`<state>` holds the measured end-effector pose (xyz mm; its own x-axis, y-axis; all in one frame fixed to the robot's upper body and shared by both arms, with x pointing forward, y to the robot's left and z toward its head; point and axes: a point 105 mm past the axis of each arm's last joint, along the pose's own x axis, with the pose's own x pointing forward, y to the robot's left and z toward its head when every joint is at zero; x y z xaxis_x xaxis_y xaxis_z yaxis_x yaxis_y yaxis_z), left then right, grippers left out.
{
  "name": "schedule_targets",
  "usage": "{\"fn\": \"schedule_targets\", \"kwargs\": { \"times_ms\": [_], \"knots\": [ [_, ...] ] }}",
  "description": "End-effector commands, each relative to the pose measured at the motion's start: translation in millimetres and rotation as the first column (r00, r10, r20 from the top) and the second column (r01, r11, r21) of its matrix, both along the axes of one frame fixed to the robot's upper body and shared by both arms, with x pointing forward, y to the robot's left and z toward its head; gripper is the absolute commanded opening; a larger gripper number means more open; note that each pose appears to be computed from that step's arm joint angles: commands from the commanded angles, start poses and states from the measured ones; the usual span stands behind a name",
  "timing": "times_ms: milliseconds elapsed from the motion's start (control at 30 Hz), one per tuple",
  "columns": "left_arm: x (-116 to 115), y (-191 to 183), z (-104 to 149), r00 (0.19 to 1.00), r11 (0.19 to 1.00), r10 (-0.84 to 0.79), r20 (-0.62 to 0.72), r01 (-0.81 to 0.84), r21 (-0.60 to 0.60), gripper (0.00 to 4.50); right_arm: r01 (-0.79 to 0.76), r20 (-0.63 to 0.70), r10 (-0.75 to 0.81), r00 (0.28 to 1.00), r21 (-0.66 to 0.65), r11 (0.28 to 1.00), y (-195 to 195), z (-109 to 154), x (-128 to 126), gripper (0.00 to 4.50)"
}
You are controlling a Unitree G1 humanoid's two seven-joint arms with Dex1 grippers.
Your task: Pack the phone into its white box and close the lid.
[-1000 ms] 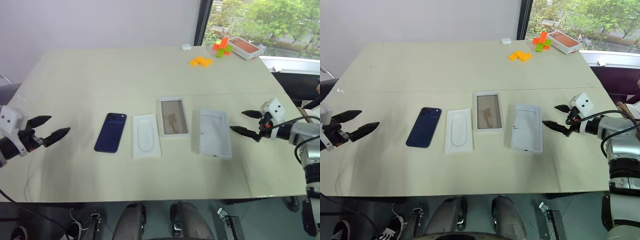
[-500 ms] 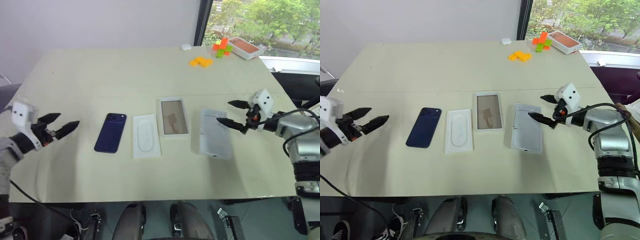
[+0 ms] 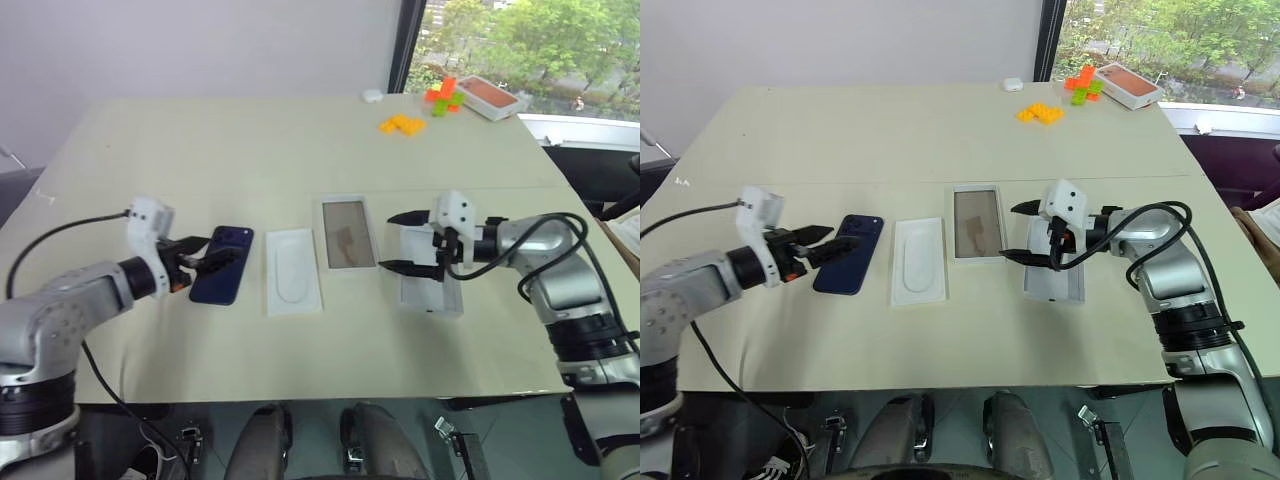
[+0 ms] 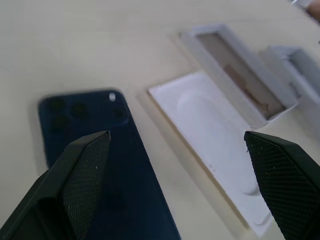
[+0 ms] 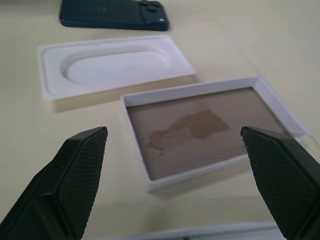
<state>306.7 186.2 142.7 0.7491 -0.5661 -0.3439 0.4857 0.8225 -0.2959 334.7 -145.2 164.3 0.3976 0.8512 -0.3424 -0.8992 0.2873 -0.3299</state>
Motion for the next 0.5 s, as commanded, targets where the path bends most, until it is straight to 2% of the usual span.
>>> {"fn": "schedule_targets", "kwargs": {
  "times_ms": [33,167,300,500],
  "knots": [
    [4.2,-14.2,-2.8,1.0,1.0,0.02,-0.006,-0.02,0.014,4.5,-0.023,0.045,0.022,0.999,0.012,1.0,5.3,11.1,0.4,4.47],
    [7.8,-31.1,-10.5,0.998,0.998,0.05,-0.037,-0.051,-0.043,4.5,-0.018,0.042,0.018,0.999,0.016,1.0,4.6,9.6,-0.4,4.47],
    [3.9,-38.0,-26.8,0.993,0.998,0.061,-0.101,-0.062,-0.012,4.5,-0.011,0.043,0.011,0.999,0.016,1.0,3.9,8.1,-0.1,4.47],
    [7.9,-44.1,-29.4,0.985,0.992,0.061,-0.162,-0.078,-0.102,4.5,0.001,0.051,-0.002,0.999,0.019,1.0,3.5,7.4,3.5,4.47]
  ]
}}
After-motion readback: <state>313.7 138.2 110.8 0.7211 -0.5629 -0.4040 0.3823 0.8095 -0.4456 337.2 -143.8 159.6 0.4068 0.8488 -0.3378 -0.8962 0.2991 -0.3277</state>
